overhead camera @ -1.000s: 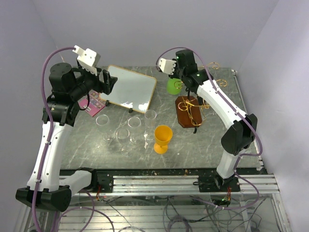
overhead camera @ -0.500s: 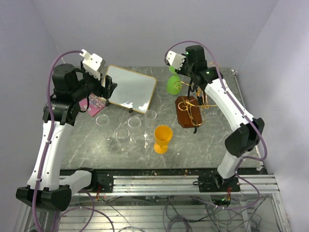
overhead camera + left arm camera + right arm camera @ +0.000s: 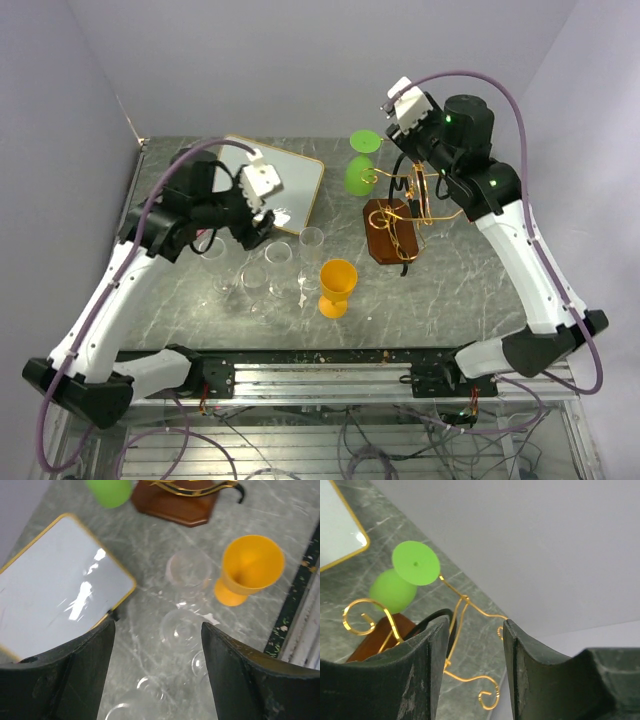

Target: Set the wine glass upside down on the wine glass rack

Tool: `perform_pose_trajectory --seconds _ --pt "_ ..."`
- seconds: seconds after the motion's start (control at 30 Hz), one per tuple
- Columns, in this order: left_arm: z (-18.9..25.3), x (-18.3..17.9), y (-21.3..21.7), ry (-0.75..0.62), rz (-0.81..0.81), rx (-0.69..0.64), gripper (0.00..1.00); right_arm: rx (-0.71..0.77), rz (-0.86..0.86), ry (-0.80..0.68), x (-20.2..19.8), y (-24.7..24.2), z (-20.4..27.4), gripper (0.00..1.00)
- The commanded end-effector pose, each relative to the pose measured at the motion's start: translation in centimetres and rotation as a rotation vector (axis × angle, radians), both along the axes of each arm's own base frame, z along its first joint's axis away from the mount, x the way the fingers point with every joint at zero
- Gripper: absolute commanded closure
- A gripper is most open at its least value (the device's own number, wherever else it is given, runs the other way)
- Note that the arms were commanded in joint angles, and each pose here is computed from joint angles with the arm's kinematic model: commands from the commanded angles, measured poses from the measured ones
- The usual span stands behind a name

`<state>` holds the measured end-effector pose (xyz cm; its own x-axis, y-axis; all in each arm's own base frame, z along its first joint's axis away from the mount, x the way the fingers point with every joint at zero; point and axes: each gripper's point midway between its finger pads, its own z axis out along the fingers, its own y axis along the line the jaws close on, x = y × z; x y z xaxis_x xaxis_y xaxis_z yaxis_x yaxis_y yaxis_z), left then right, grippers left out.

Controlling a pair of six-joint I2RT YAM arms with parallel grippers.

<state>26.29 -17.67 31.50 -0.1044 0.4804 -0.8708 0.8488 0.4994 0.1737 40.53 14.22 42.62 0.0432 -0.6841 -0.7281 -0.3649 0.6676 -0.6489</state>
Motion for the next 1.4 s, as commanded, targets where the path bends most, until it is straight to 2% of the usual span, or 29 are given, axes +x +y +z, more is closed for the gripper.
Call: perform_pose_trajectory --seconds 0.0,0.13,0.3,0.5,0.7,1.03,1.1,1.27,1.37 --pt "0.2 -2.8 -4.2 -0.004 -0.216 0.048 0.21 0.103 0.059 0.039 -1.8 0.9 -1.0 0.52" --pt "-1.5 -6.4 -8.3 -0.025 -0.451 0.159 0.21 0.135 0.067 0.060 -2.7 -0.4 -1.6 0.52" --pt "-5.9 -9.4 -11.4 -0.001 -0.672 0.359 0.23 0.200 0.082 0.099 -3.2 -2.3 -2.2 0.52" --pt "-9.5 -9.4 -13.4 -0.003 -0.792 0.483 0.25 0.250 0.085 0.095 -3.8 -4.1 -1.9 0.52" --pt "-12.4 -9.8 -14.7 0.079 -0.880 0.560 0.31 0.258 0.082 0.093 -4.0 -4.5 -2.0 0.52" --pt "-15.4 -12.3 -15.1 0.208 -0.968 0.583 0.53 0.289 0.093 0.106 -4.1 -5.2 -2.9 0.52" --pt "-15.7 -12.6 -15.1 0.220 -0.976 0.587 0.61 0.291 0.092 0.103 -4.2 -5.4 -2.7 0.52" --pt "-15.0 -13.5 -15.6 0.247 -0.999 0.545 0.92 0.284 0.078 0.098 -4.3 -5.9 -3.0 0.52" --pt "-13.7 -14.8 -15.9 0.267 -1.040 0.481 0.93 0.281 0.065 0.093 -4.5 -6.3 -3.0 0.52"
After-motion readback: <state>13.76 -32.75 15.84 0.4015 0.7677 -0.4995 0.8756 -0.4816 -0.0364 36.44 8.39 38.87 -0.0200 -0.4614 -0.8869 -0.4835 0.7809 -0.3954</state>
